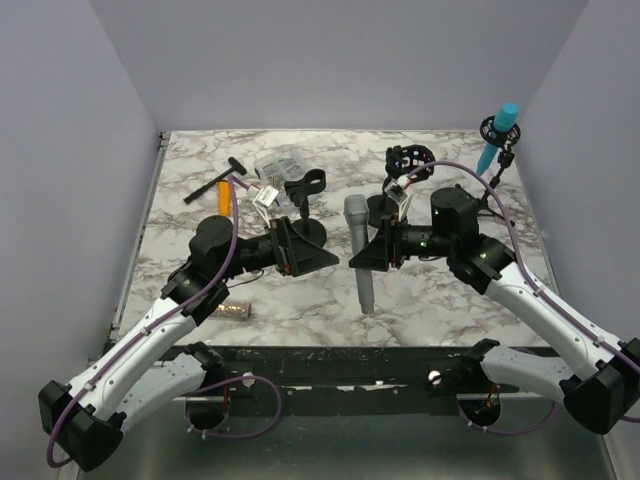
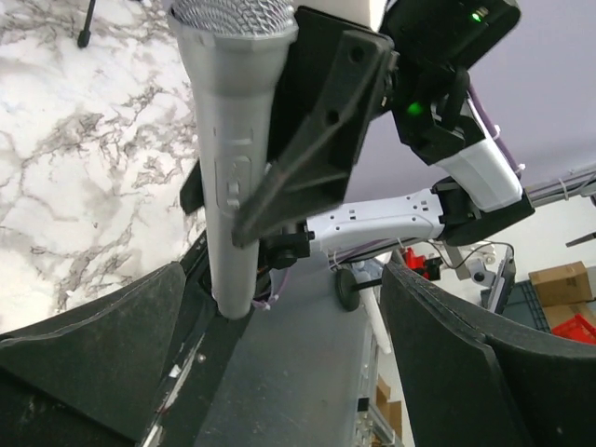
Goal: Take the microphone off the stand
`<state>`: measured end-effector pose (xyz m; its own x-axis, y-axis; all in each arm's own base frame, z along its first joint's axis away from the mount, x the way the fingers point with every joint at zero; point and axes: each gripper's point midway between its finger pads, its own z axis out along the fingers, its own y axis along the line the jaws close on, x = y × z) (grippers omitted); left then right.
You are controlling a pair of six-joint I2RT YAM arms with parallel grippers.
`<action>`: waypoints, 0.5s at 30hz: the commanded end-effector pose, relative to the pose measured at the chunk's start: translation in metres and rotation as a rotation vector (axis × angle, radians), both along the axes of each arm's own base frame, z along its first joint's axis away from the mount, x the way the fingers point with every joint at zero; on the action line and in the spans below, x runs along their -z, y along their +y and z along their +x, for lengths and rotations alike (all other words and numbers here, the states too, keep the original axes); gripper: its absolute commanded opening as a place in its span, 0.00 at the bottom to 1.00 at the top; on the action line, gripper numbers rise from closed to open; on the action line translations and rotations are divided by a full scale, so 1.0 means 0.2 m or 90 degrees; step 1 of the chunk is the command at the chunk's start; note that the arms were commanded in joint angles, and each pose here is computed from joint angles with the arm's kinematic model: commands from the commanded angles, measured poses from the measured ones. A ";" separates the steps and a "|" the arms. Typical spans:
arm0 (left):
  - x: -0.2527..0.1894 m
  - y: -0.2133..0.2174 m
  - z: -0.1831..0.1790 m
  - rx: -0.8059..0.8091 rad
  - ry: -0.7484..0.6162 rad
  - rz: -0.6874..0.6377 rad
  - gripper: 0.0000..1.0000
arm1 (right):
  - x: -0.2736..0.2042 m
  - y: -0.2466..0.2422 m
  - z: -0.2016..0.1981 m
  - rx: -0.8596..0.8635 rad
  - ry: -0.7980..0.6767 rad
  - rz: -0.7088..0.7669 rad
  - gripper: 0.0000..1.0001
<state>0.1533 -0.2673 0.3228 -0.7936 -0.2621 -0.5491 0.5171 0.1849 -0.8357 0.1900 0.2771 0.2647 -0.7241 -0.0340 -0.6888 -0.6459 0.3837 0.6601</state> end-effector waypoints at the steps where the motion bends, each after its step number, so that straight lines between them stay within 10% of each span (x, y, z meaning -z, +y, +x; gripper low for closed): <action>1: -0.04 -0.07 0.03 -0.012 -0.001 -0.009 0.91 | -0.10 0.05 -0.09 -0.036 -0.024 0.063 0.10; 15: 0.04 -0.21 0.11 -0.015 0.022 0.004 0.66 | -0.06 0.10 -0.20 -0.074 -0.016 0.060 0.10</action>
<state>0.1655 -0.3069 0.2978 -0.8409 -0.2241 -0.4926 0.4517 0.2109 -0.8669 0.1572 0.2951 0.2661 -0.7222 -0.0619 -0.6889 -0.6740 0.2866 0.6808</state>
